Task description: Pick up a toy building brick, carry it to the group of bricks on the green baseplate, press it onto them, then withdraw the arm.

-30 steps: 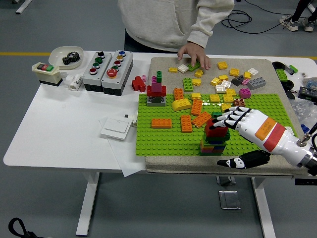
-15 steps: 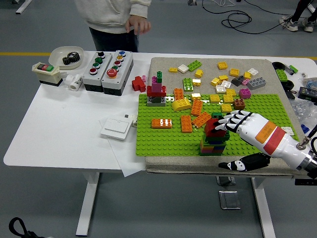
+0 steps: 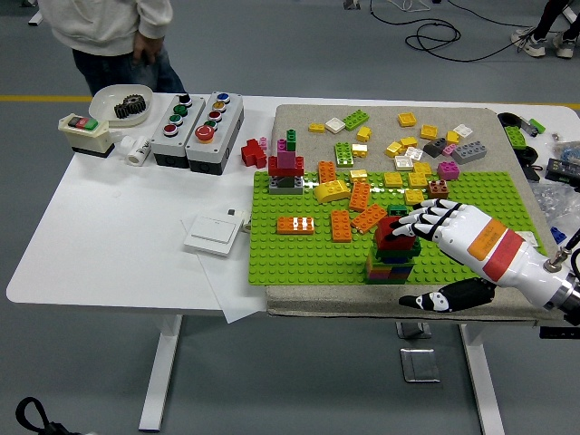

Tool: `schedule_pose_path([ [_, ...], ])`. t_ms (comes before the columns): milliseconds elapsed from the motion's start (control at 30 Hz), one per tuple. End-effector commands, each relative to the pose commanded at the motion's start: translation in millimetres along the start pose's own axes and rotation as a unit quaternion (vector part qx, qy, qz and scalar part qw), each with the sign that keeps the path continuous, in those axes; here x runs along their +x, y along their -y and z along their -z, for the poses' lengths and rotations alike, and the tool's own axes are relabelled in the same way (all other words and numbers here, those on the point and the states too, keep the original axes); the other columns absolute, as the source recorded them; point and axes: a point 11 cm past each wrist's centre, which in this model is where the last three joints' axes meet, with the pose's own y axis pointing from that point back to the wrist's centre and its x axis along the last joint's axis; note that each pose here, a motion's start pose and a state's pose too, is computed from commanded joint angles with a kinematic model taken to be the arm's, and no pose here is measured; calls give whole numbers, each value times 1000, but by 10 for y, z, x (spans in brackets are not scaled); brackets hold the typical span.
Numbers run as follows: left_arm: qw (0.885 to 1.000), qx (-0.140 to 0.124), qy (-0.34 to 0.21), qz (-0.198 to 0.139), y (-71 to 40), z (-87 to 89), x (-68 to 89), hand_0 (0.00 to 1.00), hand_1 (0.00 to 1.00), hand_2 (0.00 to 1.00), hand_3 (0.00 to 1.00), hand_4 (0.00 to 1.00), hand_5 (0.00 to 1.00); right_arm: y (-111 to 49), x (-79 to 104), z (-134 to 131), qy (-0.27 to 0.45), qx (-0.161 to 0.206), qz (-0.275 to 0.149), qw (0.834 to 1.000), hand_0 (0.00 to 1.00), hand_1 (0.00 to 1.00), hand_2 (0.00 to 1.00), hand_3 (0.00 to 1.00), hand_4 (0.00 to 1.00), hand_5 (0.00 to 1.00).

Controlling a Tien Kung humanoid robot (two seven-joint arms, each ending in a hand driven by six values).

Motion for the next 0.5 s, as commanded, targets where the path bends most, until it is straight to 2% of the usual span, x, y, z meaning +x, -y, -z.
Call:
schedule_pose_path([
  [167,1000,0,0,0,0,3,-2,666,698,713,589,674,664,-5,55,-29,-2,-6,-14,1000,815,753,781,751,942,621],
  [333,1000,0,1,1,0,0,-5,667,698,713,587,671,662,-10,172,-111,8,-25,-46,999,832,756,783,750,940,624],
  [500,1000,0,1,1,1,4,-7,668,697,712,587,671,661,-47,294,-321,87,-83,-105,987,848,763,787,752,940,623],
])
